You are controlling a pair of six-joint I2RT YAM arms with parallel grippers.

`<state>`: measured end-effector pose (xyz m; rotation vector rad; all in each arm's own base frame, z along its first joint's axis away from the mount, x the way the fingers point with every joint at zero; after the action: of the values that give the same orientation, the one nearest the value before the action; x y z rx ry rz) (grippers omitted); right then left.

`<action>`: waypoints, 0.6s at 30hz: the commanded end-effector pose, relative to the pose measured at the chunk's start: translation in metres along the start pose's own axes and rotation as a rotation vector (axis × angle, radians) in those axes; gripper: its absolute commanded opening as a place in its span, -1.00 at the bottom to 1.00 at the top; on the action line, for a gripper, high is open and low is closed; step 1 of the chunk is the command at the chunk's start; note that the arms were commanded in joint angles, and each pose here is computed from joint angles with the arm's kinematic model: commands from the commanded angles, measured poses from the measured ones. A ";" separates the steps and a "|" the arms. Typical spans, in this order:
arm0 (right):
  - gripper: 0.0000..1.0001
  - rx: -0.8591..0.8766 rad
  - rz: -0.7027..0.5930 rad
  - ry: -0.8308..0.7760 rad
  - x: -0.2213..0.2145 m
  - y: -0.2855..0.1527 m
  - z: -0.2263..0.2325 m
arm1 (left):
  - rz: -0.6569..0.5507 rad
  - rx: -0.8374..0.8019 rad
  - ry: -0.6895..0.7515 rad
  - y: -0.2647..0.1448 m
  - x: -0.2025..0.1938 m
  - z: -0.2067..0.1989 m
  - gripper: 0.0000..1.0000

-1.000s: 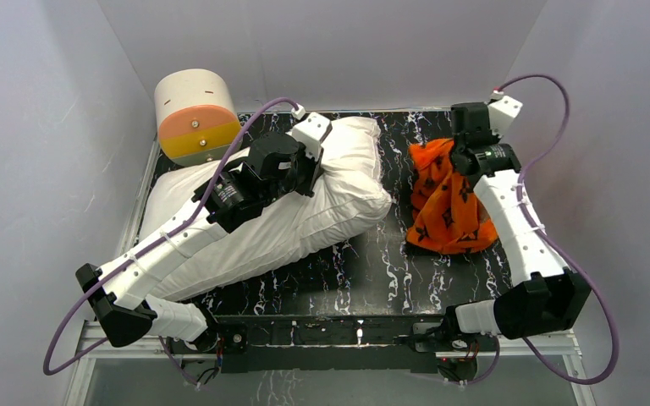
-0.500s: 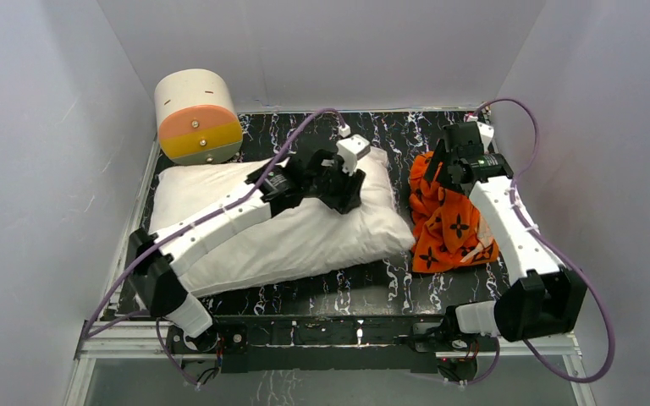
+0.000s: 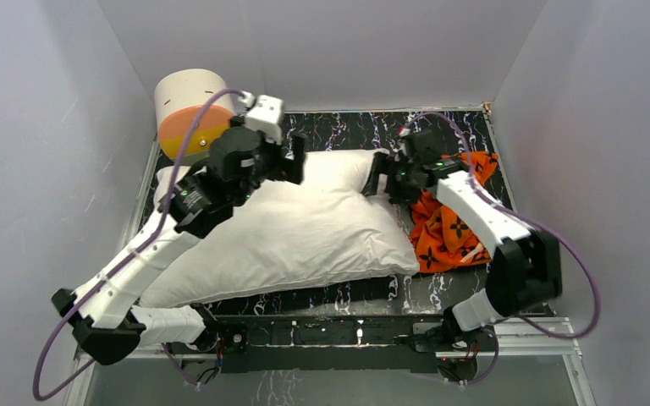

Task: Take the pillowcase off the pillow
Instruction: Adjust the pillow at the center of the board.

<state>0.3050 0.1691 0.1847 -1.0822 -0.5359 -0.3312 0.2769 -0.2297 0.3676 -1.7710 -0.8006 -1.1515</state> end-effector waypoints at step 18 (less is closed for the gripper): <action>-0.85 -0.551 -0.253 0.046 0.056 -0.027 -0.103 | -0.001 0.372 -0.111 -0.023 -0.013 0.095 0.97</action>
<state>0.3489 0.1304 0.1679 -1.3387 -0.4687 -0.6196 0.2906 -0.1432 0.3298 -1.5314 -0.9304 -0.8719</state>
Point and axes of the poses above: each gripper's point midway between its finger pads, its own y axis out along the fingers, its own z axis along the line the jaws close on, x = y × z, the point moved 2 cm from there along -y, back along the fingers, and after that the axes turned 12 degrees about -y, right-handed, at the moved point
